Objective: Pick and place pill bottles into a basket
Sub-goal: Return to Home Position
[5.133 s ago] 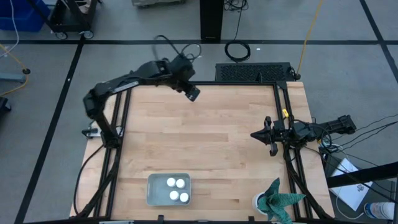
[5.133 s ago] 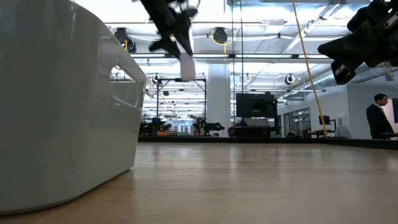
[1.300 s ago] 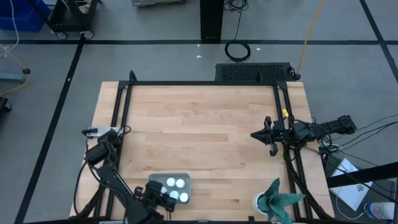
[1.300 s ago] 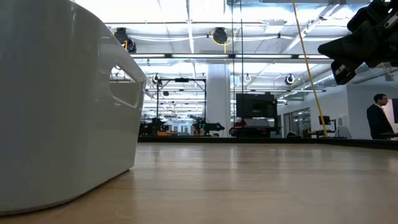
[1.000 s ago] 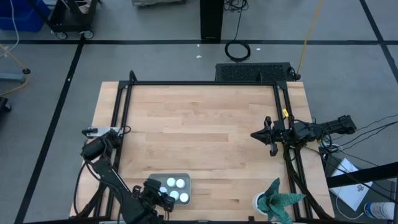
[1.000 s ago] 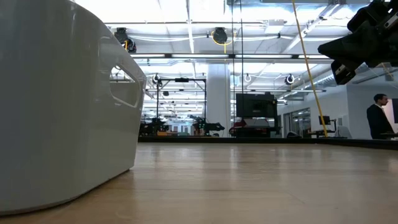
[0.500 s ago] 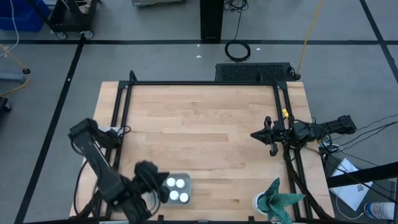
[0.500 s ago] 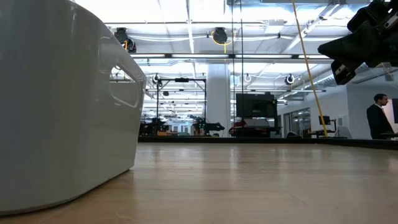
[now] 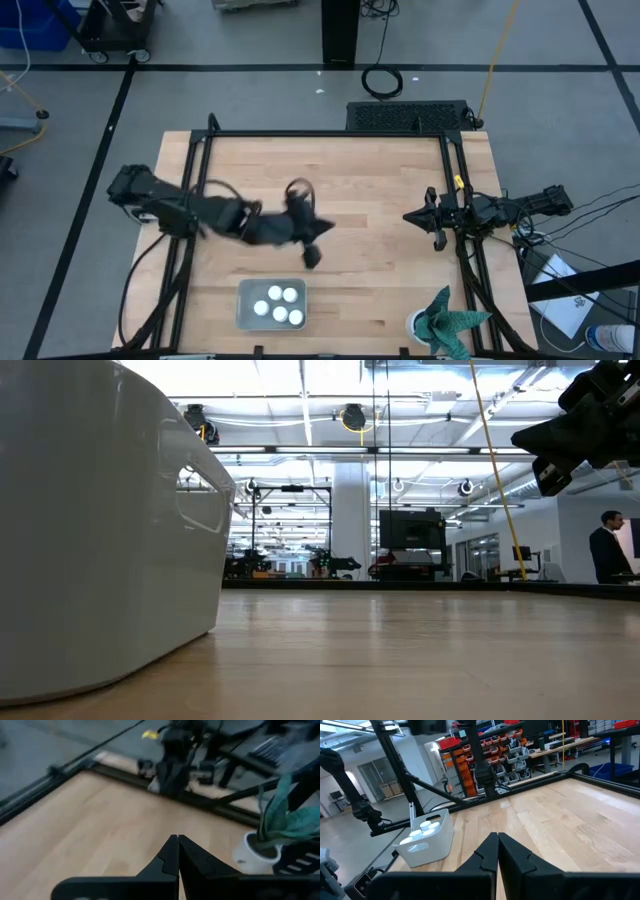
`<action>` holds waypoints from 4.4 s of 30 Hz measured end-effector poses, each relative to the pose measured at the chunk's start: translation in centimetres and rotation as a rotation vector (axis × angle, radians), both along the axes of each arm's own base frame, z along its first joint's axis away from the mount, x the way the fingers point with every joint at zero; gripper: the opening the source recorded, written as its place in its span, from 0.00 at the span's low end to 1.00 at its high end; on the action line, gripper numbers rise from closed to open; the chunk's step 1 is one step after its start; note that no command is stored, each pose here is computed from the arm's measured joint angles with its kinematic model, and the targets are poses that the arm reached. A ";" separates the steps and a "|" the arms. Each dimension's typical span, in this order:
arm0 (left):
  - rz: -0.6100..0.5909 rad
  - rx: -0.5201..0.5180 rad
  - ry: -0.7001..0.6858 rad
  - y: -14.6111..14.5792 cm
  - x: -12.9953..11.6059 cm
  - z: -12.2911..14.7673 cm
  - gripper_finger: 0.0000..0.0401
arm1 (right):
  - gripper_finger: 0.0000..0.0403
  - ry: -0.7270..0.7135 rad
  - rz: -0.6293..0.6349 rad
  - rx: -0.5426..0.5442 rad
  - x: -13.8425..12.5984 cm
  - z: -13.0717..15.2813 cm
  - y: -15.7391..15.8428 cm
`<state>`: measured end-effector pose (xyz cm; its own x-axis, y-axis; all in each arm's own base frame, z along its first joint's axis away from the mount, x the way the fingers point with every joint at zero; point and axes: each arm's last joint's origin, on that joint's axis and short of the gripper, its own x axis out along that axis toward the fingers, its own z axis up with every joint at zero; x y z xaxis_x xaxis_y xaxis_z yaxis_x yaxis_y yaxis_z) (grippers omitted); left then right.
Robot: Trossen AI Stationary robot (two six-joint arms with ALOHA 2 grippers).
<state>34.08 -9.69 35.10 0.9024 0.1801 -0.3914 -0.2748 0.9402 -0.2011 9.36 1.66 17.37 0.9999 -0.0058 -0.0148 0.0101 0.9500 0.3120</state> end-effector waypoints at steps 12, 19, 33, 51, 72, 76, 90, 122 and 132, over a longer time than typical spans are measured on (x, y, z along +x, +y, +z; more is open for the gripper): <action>-0.087 -0.092 -0.207 14.5 -1.8 -10.1 0.01 | 0.01 0.000 0.001 0.000 0.0 0.0 0.0; -0.008 -0.022 -0.098 15.5 -6.2 -13.6 0.02 | 0.01 0.003 0.001 -0.001 0.0 0.0 0.0; -0.012 0.035 -0.420 10.4 -19.5 -12.6 0.01 | 0.01 0.003 0.000 -0.001 0.0 0.0 0.0; -0.101 0.050 -0.311 8.7 -24.0 -14.1 0.01 | 0.01 0.002 0.001 -0.001 0.0 0.0 0.0; -0.163 -0.007 -0.384 8.2 -24.0 -18.5 0.03 | 0.01 0.002 0.000 -0.001 0.0 0.0 0.0; -0.160 -0.022 -0.382 8.2 -24.0 -18.6 0.03 | 0.01 0.002 0.000 -0.001 0.0 0.0 0.0; -0.161 -0.026 -0.404 8.1 -24.0 -18.4 0.03 | 0.01 0.002 0.001 -0.001 0.0 0.0 0.0; -0.161 -0.027 -0.406 8.1 -24.0 -18.3 0.03 | 0.01 0.002 0.001 -0.001 0.0 0.0 0.0; -0.161 -0.027 -0.406 8.1 -24.0 -18.4 0.03 | 0.01 0.002 0.000 -0.001 0.0 0.0 0.0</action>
